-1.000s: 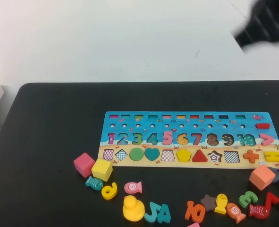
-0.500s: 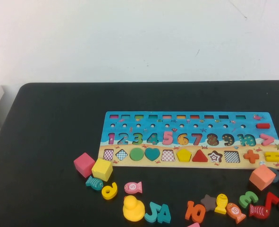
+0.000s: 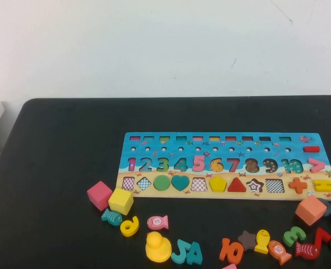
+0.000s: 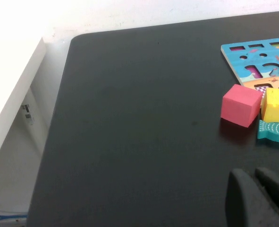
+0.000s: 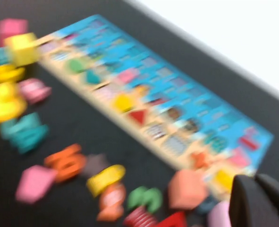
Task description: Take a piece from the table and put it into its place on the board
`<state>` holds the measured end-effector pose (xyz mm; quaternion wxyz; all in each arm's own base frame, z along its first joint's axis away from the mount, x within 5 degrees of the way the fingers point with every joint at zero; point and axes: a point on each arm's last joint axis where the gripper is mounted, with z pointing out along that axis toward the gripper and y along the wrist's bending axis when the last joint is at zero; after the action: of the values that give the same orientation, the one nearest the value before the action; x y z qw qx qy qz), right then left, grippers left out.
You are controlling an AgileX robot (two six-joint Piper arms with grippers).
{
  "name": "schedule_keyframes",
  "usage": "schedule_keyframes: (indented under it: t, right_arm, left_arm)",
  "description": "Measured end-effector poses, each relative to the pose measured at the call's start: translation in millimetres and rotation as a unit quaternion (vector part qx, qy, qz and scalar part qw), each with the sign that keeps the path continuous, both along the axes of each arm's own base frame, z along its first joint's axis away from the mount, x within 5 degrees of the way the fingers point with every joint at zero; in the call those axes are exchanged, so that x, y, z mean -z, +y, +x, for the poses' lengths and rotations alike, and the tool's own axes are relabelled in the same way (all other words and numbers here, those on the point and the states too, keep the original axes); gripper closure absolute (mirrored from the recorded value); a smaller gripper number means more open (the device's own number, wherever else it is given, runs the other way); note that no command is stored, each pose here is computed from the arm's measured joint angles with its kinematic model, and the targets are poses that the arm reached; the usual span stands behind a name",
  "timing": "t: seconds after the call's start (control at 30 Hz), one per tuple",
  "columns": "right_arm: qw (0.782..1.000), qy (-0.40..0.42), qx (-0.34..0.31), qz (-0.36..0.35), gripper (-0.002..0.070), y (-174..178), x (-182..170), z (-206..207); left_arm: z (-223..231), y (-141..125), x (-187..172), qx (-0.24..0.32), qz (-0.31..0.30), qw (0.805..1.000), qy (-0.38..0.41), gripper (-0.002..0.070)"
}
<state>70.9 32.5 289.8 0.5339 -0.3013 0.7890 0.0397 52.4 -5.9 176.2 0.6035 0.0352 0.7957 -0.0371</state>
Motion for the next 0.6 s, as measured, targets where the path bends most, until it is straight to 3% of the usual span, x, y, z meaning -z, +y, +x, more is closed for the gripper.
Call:
schedule_keyframes:
  t: [0.13,0.33,0.47,0.6]
  right_arm:
    - [0.993,-0.099,0.063,0.021,0.0657,-12,37,-1]
    - [0.959,-0.207,0.191,0.036,0.0657,-31,81,-11]
    - [0.943,-0.216,0.249,0.04,0.0658,-38,90,-14]
    - [0.942,-0.199,0.267,0.053,0.0657,-39,94,-15]
  left_arm:
    - [0,0,0,0.0,0.0,1.0,0.0,0.0676]
    - [0,0,0,0.0,0.0,1.0,0.0,0.0676]
    - [0,0,0,0.0,0.0,1.0,0.0,0.0676]
    - [0,0,0,0.0,0.0,1.0,0.0,0.0676]
